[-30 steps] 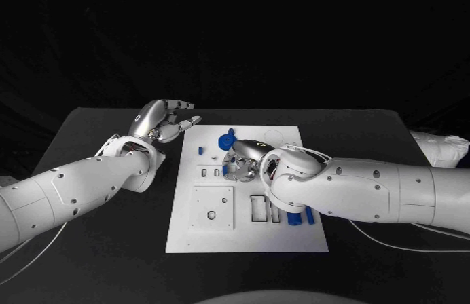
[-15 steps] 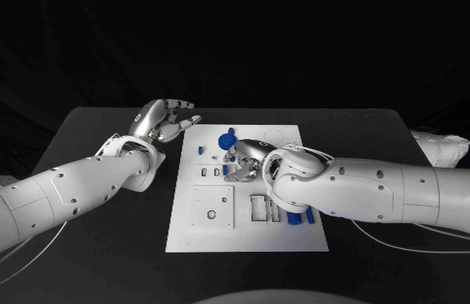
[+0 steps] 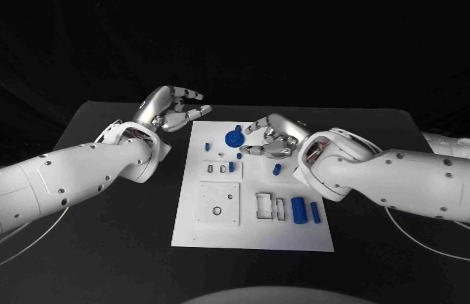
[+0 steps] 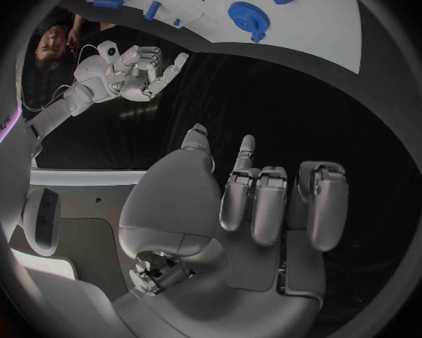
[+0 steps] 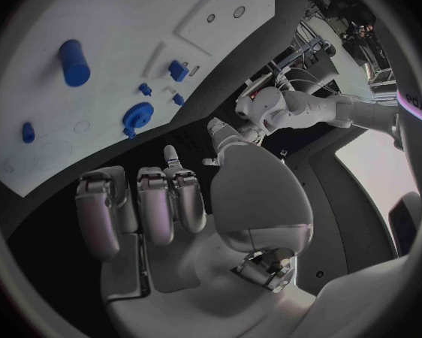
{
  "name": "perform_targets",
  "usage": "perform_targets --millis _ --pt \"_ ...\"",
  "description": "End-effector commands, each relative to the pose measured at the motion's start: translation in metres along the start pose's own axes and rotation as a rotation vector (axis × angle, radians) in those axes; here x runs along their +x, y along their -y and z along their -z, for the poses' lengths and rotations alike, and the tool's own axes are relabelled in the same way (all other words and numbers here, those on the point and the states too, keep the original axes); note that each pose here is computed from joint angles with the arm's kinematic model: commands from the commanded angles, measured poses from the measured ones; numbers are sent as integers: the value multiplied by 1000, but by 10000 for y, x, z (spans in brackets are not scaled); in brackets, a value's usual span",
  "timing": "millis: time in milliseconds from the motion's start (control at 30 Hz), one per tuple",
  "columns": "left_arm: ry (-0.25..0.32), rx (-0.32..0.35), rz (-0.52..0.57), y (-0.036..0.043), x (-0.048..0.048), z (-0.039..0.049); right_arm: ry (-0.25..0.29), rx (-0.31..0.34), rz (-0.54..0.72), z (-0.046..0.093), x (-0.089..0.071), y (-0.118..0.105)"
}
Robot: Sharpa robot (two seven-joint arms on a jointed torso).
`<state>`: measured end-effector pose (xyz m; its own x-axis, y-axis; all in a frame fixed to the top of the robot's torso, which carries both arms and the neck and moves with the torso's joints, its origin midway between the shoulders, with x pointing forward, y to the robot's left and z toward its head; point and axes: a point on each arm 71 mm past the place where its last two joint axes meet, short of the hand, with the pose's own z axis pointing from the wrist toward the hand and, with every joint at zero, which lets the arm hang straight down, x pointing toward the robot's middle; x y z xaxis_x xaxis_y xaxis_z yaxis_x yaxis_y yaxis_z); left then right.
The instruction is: Assemble the parts on the task board
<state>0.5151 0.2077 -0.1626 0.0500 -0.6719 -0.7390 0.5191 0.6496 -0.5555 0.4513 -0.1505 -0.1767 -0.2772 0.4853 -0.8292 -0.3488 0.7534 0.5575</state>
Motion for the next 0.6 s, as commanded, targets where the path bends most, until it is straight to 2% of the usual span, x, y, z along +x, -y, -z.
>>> perform_targets --millis 33,167,300,500,600 --pt "-142 -120 42 69 19 -30 56 -24 -173 92 -177 58" --pt "-248 -190 27 205 -16 -53 44 52 -291 218 -314 257" --pt "-349 -246 -35 315 -23 -30 24 143 -411 347 -387 445" --pt "-504 -324 -121 400 83 4 26 191 -454 466 -453 581" --pt "-598 -368 -157 442 181 19 28 207 -462 509 -475 630"
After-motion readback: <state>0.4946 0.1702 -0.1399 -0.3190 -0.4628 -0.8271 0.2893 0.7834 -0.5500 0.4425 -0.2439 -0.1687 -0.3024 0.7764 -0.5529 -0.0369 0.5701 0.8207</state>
